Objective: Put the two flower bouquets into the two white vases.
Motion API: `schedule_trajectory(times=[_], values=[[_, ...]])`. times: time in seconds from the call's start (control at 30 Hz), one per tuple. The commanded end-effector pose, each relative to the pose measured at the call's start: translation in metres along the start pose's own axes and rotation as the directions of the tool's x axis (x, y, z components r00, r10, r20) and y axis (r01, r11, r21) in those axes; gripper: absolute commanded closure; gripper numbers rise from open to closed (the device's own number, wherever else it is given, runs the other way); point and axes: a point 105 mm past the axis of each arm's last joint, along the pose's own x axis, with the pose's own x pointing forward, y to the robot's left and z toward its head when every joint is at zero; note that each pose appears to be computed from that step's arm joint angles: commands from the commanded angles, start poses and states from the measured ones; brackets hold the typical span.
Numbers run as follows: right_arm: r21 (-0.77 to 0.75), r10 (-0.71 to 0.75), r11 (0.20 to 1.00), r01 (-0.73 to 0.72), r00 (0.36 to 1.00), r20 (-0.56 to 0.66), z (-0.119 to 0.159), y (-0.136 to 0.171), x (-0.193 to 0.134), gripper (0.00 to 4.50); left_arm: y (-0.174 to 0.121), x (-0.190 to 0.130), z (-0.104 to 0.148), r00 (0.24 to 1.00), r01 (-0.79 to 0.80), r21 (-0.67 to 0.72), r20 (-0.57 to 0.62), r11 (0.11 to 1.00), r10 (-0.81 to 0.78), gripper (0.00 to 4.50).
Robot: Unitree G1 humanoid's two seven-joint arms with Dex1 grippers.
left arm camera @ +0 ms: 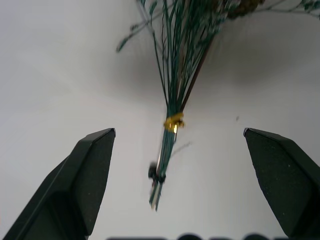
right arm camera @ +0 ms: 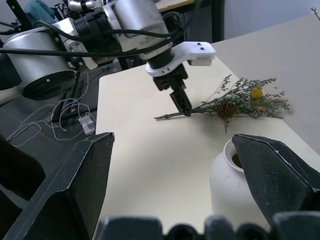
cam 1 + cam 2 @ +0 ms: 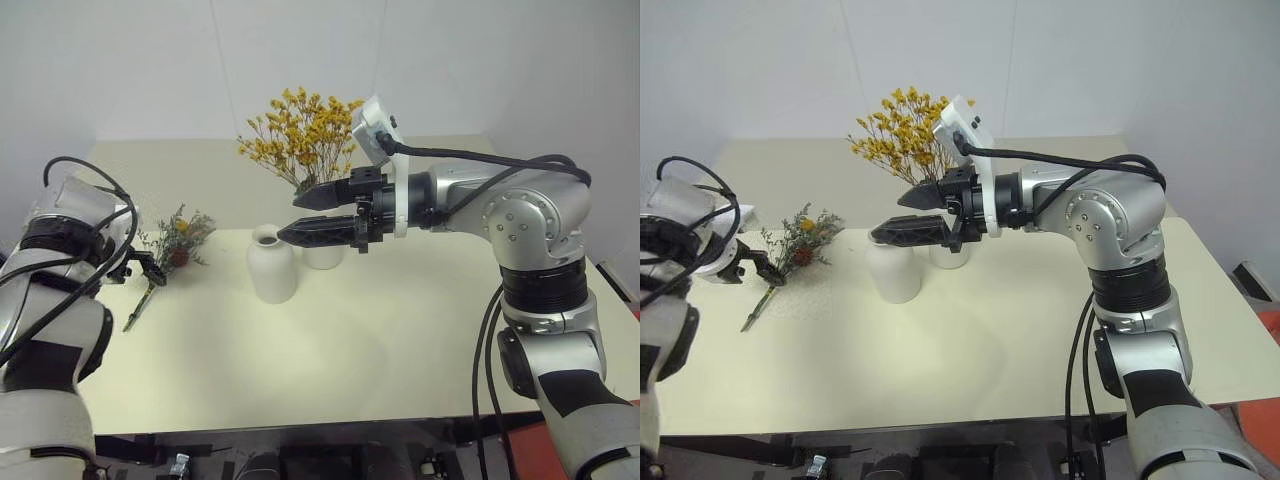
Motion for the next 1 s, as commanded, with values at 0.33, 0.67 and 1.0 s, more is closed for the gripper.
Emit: schedule_trajectory(times=[0.33, 0.67, 1.0], values=[[-0.052, -0.041, 0.998, 0.043, 0.998, 0.044, 0.015, 0.003, -0.011, 0.00, 0.014, 0.020, 0.002, 0.993, -0.102, 0.000, 0.064, 0.995, 0.102, 1.20], [-0.030, -0.065, 0.997, 0.066, 0.997, 0.036, 0.013, 0.002, -0.016, 0.00, 0.016, 0.034, -0.006, 0.991, -0.113, -0.040, 0.065, 0.993, 0.115, 4.23], [-0.023, -0.087, 0.996, 0.088, 0.996, 0.034, 0.012, -0.002, -0.022, 0.00, 0.014, 0.023, 0.006, 0.990, -0.090, -0.026, 0.110, 0.996, 0.092, 4.48]])
